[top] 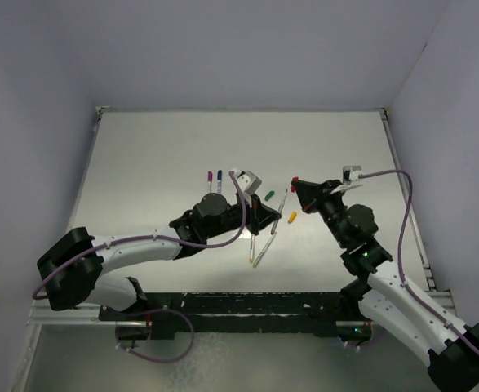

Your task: Insert the pens into the pen caps

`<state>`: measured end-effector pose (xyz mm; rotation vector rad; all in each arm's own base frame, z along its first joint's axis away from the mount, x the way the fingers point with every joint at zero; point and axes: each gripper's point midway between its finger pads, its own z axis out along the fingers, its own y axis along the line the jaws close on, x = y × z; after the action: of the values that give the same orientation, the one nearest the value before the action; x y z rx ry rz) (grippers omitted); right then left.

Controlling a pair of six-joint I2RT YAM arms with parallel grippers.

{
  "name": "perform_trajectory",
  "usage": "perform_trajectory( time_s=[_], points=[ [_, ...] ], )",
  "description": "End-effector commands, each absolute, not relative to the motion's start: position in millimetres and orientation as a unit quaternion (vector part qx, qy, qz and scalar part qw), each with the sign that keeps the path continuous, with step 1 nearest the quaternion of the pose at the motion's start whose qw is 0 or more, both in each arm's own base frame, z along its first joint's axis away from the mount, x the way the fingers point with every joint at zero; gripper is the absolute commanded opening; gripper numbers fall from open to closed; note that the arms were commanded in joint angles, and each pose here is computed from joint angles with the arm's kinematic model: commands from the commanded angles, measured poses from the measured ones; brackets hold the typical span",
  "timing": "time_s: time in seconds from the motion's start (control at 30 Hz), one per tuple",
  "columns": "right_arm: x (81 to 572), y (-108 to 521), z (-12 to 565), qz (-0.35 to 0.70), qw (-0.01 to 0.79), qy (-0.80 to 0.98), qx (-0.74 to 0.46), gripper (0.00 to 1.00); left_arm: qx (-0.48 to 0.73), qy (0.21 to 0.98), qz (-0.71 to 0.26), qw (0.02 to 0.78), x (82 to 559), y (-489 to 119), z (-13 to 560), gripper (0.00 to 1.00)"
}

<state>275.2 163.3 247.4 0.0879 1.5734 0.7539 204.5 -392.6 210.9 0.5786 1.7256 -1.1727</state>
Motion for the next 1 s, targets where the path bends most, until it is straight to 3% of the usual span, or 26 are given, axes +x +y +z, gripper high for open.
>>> perform_trajectory(
  time_s=[0.0,0.97],
  points=[
    [268,165,296,0.384,0.688,0.615,0.045,0.00,0.221,0.676,-0.510,0.484,203,-398,233,0.00],
    [259,179,311,0.434,0.690,0.579,0.020,0.00,0.210,0.682,-0.514,0.476,206,-402,231,0.00]
  ],
)
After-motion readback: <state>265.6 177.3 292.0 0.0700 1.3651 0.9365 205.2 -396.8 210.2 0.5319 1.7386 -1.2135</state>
